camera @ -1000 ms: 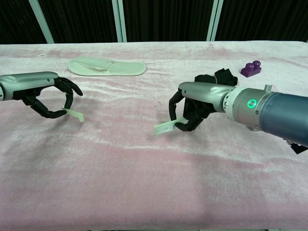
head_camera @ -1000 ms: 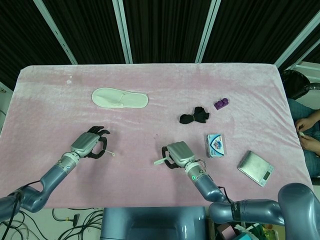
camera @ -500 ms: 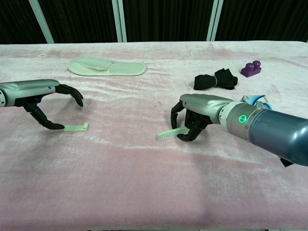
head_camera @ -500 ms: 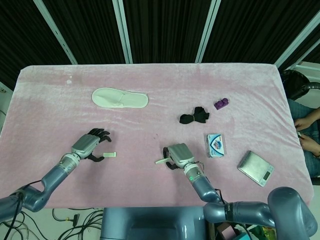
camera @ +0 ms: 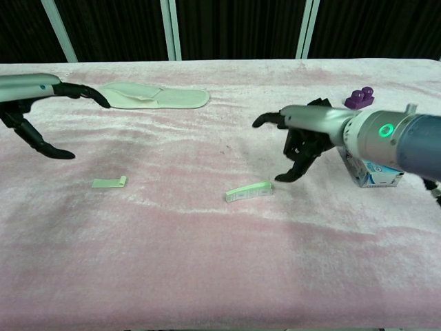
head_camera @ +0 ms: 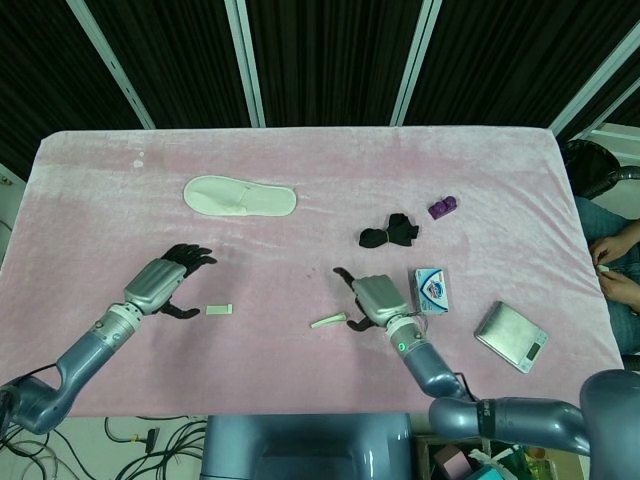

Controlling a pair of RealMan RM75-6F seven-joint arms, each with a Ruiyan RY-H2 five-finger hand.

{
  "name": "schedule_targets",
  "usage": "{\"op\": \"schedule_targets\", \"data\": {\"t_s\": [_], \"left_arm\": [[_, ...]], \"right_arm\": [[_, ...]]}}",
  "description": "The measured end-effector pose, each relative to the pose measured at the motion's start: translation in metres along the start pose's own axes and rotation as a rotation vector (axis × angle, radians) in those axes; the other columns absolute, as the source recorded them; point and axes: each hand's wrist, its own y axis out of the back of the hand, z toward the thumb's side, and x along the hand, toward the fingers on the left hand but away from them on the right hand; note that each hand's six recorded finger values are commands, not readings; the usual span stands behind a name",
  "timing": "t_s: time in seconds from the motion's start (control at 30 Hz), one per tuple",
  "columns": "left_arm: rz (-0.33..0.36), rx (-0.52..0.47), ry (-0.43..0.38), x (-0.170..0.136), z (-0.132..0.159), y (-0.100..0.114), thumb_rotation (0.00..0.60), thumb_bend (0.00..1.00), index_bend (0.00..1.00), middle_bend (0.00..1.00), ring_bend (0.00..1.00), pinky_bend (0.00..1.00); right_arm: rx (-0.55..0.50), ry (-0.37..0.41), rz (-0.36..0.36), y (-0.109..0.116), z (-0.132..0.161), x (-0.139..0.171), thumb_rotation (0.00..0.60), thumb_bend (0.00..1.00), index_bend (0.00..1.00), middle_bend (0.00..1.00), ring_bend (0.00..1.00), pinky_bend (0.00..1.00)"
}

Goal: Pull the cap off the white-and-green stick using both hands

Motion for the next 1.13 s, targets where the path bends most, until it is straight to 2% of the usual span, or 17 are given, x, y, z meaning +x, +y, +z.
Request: {"op": "schedule_targets", "data": {"t_s": [0.1,0.17,0.27,0.33,0.43,0.6,0.7,0.9,1.0,1.13], "left_arm": [[0.059,0.009,0.001,-0.018,-0.001,0.018,0.600,0.19,0.15,0.07,0.00,0.00],[0.099,0.022,0.013,-0.034,-0.005,0.029,0.600,0.18,0.15,0.07,0.00,0.00],[0.151,0.071,0.055,-0.060,-0.016,0.038,0.600,0.16,0.15,0.07,0.00,0.00],[0.178,0.101,0.087,-0.075,-0.021,0.039,0.600,0.15,0.15,0.06,0.00,0.00],[0.218,0.129,0.153,-0.099,-0.032,0.039,0.600,0.15,0.15,0.05,0.00,0.00],[0.279,0.128,0.255,-0.130,-0.048,0.037,0.600,0.12,0.13,0.00,0.00,0.00],[0.310,0.116,0.311,-0.151,-0.055,0.032,0.600,0.11,0.12,0.00,0.00,0.00],[0.369,0.072,0.390,-0.187,-0.068,0.023,0.600,0.11,0.10,0.00,0.00,0.00],[0.393,0.056,0.395,-0.195,-0.069,0.024,0.600,0.11,0.10,0.00,0.00,0.00],[0.388,0.077,0.418,-0.200,-0.068,0.022,0.600,0.11,0.10,0.00,0.00,0.00]], "right_arm": [[-0.009,-0.041,-0.053,0.032,-0.024,0.011,0.600,0.19,0.08,0.60,0.66,0.76],[-0.015,-0.074,-0.093,0.052,-0.042,0.021,0.600,0.19,0.08,0.45,0.54,0.59],[-0.017,-0.151,-0.173,0.085,-0.081,0.044,0.600,0.19,0.08,0.29,0.38,0.37],[-0.020,-0.189,-0.226,0.103,-0.104,0.064,0.600,0.19,0.06,0.22,0.33,0.30],[-0.048,-0.194,-0.288,0.112,-0.121,0.084,0.600,0.19,0.04,0.14,0.25,0.22],[-0.022,-0.168,-0.401,0.111,-0.144,0.117,0.600,0.16,0.02,0.10,0.20,0.18],[0.026,-0.182,-0.457,0.099,-0.167,0.146,0.600,0.16,0.00,0.09,0.19,0.18],[-0.006,-0.233,-0.455,0.061,-0.198,0.188,0.600,0.17,0.00,0.10,0.19,0.18],[0.040,-0.257,-0.459,0.047,-0.203,0.200,0.600,0.17,0.00,0.10,0.19,0.18],[0.098,-0.290,-0.460,0.035,-0.206,0.209,0.600,0.18,0.00,0.10,0.19,0.18]]}}
